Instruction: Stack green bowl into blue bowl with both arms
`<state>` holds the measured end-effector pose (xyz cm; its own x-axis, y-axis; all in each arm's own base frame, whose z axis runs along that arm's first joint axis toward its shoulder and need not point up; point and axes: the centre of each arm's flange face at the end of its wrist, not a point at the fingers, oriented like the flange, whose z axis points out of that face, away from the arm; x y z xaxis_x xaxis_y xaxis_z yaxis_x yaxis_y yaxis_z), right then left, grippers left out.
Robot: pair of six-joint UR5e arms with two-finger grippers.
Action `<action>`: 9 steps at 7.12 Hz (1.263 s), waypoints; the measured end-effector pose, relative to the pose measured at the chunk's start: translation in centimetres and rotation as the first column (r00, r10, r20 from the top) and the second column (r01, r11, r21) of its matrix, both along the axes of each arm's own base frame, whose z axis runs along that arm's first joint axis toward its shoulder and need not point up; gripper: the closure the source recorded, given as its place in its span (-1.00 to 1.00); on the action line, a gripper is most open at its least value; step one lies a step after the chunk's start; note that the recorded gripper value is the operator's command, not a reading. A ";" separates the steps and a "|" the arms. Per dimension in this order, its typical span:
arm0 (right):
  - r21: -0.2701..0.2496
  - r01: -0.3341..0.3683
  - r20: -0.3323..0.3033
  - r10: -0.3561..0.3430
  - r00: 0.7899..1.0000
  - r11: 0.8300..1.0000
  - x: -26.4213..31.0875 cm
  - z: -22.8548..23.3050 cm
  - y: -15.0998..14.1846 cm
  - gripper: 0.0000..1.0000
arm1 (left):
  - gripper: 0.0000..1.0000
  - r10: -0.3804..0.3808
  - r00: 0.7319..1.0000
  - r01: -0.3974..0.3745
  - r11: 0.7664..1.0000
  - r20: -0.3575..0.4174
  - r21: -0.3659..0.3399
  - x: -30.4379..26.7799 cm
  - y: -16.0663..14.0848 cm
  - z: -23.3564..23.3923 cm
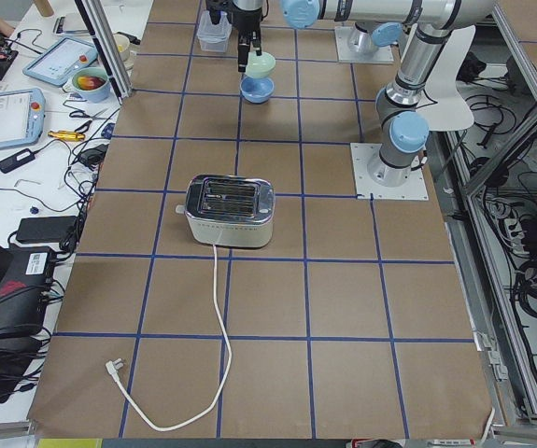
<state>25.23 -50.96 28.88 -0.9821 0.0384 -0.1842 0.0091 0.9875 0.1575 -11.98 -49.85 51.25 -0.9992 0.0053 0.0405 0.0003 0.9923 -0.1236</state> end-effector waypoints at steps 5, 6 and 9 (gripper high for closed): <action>0.005 -0.034 -0.007 0.034 0.999 0.999 2.2 -4.5 -0.8 -0.99 | -1.00 0.012 1.000 -0.012 1.000 0.003 -0.008 0.1 0.4 0.2; 0.002 -0.036 -0.010 0.036 0.999 0.999 2.2 -4.4 -0.9 -1.00 | -1.00 0.012 1.000 -0.012 1.000 0.003 -0.008 0.1 0.5 0.2; -0.054 -0.020 -0.008 0.019 1.000 0.998 0.9 0.8 -2.4 -1.00 | -1.00 0.013 1.000 -0.013 1.000 0.003 -0.006 0.1 0.5 0.2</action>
